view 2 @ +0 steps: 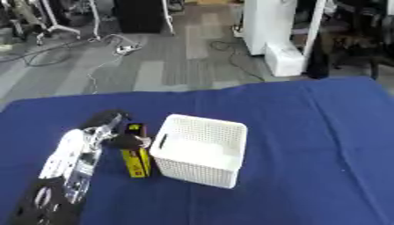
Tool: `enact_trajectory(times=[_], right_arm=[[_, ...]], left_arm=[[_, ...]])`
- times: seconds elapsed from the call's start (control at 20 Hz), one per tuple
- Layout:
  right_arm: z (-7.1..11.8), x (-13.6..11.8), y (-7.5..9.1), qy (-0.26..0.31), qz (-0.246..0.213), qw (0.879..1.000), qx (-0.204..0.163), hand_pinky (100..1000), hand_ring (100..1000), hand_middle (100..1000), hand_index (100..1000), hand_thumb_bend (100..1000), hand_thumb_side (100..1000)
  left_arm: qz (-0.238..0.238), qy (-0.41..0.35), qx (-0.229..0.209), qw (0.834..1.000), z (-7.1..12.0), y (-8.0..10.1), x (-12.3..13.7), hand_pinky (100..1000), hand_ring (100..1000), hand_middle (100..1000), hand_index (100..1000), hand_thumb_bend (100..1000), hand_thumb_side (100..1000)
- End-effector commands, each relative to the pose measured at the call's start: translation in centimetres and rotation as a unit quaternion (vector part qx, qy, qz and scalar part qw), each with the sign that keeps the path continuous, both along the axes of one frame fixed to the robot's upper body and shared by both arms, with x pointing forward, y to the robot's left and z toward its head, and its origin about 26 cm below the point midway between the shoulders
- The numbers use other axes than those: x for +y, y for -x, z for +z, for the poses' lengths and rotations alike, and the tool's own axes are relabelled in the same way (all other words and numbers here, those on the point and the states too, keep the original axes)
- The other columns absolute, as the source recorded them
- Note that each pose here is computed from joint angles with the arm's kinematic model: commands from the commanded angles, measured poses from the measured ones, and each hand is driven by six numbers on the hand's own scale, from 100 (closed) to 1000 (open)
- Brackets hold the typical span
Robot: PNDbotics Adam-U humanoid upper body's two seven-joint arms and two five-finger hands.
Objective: Pick up objects on the table and place them in the box.
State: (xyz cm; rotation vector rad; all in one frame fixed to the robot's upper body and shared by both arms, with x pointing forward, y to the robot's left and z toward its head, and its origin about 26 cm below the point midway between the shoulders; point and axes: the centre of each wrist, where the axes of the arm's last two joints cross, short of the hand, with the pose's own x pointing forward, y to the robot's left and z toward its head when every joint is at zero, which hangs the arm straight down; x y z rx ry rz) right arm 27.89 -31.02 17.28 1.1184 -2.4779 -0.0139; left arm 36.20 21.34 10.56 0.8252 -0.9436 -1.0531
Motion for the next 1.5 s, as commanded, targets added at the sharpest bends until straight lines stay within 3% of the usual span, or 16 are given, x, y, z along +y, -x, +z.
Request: enact_trajectory(times=[0.05,0.6,1.2,1.5], right_arm=[[0.95,-0.23,0.06,0.013,0.001,1.000,-0.012,178,310,320,487,100,1000],[0.95,-0.23,0.06,0.014,0.000,1.000,-0.013,178,310,320,487,100,1000],[0.99,-0.25,0.05,0.013,0.000,1.000,-0.012,178,310,320,487,100,1000],[1.05,-0.24,0.03,0.012,0.001,1.000,-0.013,178,310,320,487,100,1000]], left_arm=[[0.003,0.003,-0.004,1.000,0.44,-0.12,0.20,499,765,948,908,423,606],[0.008,0.005,0.003,1.000,0.14,-0.24,0.30,501,768,962,918,426,613],[0.028,0.029,0.000,0.999,0.14,-0.18,-0.05,407,746,1000,1000,425,621],[0.037,0.041,0.010,0.998,-0.21,-0.20,-0.22,388,731,1000,1000,454,632]])
